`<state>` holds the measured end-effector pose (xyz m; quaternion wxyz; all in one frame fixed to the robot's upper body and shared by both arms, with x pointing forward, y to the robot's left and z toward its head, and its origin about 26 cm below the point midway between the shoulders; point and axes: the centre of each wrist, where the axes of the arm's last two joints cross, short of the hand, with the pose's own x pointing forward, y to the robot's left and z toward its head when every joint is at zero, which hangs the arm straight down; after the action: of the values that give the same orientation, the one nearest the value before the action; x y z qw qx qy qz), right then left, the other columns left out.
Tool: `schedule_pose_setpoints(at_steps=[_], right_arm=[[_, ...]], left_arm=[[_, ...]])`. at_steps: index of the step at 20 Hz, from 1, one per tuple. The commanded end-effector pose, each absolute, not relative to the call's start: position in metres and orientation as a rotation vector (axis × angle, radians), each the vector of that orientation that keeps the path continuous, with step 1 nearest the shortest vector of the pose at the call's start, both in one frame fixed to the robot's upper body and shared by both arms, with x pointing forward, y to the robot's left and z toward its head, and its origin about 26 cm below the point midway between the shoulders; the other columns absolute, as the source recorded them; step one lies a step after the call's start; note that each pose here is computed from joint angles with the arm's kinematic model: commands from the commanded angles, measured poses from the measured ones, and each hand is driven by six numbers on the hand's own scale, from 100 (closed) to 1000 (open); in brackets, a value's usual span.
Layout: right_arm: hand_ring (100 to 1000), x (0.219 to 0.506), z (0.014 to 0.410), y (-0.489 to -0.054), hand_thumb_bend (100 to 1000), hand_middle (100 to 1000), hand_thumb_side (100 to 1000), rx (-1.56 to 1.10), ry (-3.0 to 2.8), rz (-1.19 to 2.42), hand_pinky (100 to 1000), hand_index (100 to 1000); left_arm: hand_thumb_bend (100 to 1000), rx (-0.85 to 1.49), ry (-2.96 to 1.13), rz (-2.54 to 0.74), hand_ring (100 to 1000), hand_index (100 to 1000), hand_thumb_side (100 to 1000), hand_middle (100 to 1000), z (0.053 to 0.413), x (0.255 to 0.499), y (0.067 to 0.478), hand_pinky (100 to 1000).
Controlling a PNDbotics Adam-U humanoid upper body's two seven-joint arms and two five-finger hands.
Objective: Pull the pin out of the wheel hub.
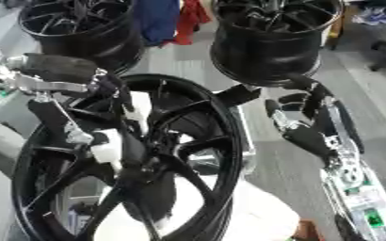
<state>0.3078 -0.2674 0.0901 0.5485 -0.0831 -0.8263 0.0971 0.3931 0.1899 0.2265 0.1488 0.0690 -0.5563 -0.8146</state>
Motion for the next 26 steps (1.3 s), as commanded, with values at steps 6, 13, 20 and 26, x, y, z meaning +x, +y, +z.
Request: schedule_pose_setpoints(at_steps=[6, 13, 20, 26], right_arm=[[668, 0.309, 0.096, -0.273, 386, 721, 213, -0.219, -1.973, 0.25, 659, 833], [668, 0.308, 0.095, -0.273, 388, 720, 212, -0.221, -1.968, 0.252, 659, 833], [668, 0.308, 0.093, -0.274, 390, 720, 212, -0.222, -1.964, 0.253, 659, 833], [668, 0.308, 0.093, -0.274, 391, 720, 212, -0.222, -1.961, 0.255, 659, 833]], left_arm=[[275, 0.131, -1.335, -2.803, 698, 840, 387, 746, 0.227, 0.394, 0.207, 607], [265, 0.096, -1.343, -2.857, 715, 849, 342, 759, 0.229, 0.39, 0.216, 615], [284, 0.088, -1.394, -2.851, 724, 855, 356, 765, 0.241, 0.383, 0.217, 630], [306, 0.047, -1.358, -2.882, 726, 858, 363, 769, 0.231, 0.38, 0.212, 629]])
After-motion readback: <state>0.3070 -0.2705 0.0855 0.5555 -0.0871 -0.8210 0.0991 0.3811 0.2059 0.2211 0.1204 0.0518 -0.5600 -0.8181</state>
